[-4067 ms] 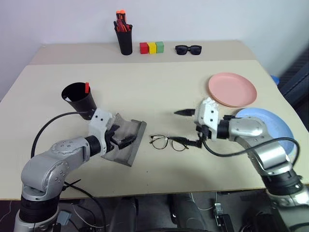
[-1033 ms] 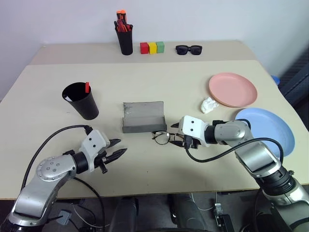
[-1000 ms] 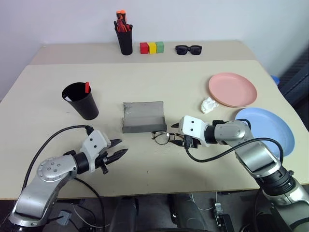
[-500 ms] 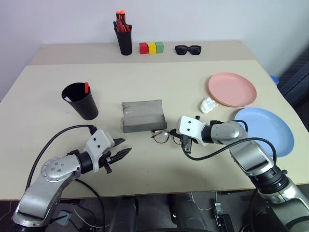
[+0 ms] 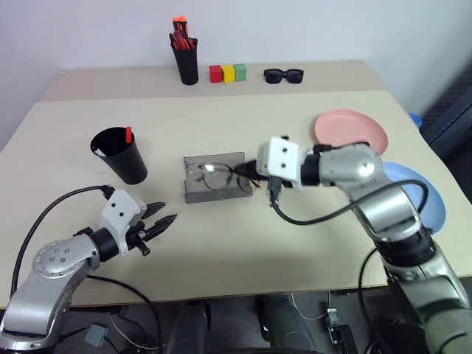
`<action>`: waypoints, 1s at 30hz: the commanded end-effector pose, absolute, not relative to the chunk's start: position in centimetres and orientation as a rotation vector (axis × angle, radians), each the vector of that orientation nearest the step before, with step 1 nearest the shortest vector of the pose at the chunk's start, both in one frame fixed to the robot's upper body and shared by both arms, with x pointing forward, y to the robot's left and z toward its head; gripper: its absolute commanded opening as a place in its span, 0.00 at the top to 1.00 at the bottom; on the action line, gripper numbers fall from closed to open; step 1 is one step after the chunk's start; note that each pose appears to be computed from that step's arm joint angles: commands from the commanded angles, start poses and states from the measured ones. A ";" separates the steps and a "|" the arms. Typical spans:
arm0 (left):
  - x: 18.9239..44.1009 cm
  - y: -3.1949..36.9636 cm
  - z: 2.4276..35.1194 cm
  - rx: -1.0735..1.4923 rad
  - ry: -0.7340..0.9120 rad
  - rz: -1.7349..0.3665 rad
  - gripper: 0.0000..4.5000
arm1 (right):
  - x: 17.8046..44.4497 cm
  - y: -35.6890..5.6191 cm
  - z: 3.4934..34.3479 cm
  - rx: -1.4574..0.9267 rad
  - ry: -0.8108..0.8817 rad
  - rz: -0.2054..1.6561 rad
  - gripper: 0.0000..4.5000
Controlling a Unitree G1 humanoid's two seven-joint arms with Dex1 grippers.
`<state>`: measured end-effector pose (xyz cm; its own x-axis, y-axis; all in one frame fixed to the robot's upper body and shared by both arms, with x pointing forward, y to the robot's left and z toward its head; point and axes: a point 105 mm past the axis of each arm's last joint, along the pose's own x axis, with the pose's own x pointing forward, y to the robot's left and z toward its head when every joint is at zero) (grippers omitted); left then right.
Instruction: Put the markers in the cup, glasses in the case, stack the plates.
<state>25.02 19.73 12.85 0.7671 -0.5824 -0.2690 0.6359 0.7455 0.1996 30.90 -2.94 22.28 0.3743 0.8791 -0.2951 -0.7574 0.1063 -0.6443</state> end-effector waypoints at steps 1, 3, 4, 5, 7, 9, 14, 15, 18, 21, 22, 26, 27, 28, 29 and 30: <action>24.7 20.0 13.7 0.279 0.174 -0.675 0.58 | 33.0 -0.5 22.3 -0.874 -0.220 1.187 0.99; 24.8 20.0 13.8 0.261 0.169 -0.667 0.58 | 34.4 1.0 22.1 -0.868 -0.224 1.176 0.99; 24.8 20.0 13.8 0.258 0.164 -0.664 0.58 | 35.2 1.7 21.6 -0.879 -0.223 1.167 0.99; 24.8 19.9 13.8 0.257 0.160 -0.663 0.58 | 35.7 2.1 21.1 -0.885 -0.217 1.162 0.99; 24.6 19.9 13.7 0.258 0.158 -0.656 0.58 | 36.4 2.2 19.5 -0.900 -0.177 1.167 0.99; 24.5 19.9 13.5 0.261 0.160 -0.647 0.58 | 36.6 1.6 18.2 -0.962 -0.159 1.180 0.99; 23.8 20.1 13.2 0.256 0.159 -0.625 0.58 | 36.2 -0.9 16.6 -1.001 -0.102 1.193 0.99; 23.8 20.0 13.2 0.255 0.157 -0.626 0.58 | 36.2 -1.2 16.3 -1.011 -0.096 1.185 0.99; 24.1 19.6 13.1 0.252 0.150 -0.637 0.58 | 36.1 -1.5 15.8 -1.004 -0.059 1.186 0.99; 24.4 19.4 13.4 0.235 0.141 -0.652 0.58 | 35.5 -1.3 16.1 -0.972 -0.058 1.207 0.78; 24.5 19.5 13.5 0.222 0.138 -0.654 0.64 | 35.5 -1.2 16.5 -0.962 -0.066 1.198 0.67; 25.9 19.2 14.3 0.221 0.109 -0.662 0.99 | 35.6 -1.7 18.4 -0.919 -0.116 1.137 0.34; 26.4 18.9 14.6 0.230 0.099 -0.661 0.99 | 35.5 -1.9 18.7 -0.911 -0.121 1.135 0.34; 27.1 18.7 14.8 0.239 0.099 -0.647 0.99 | 35.3 -2.2 19.0 -0.901 -0.125 1.131 0.34; 28.1 18.3 15.1 0.227 0.107 -0.633 0.99 | 35.1 -2.6 19.3 -0.886 -0.130 1.125 0.34; 29.1 17.8 15.5 0.238 0.098 -0.618 0.99 | 34.9 -3.1 19.6 -0.869 -0.129 1.119 0.34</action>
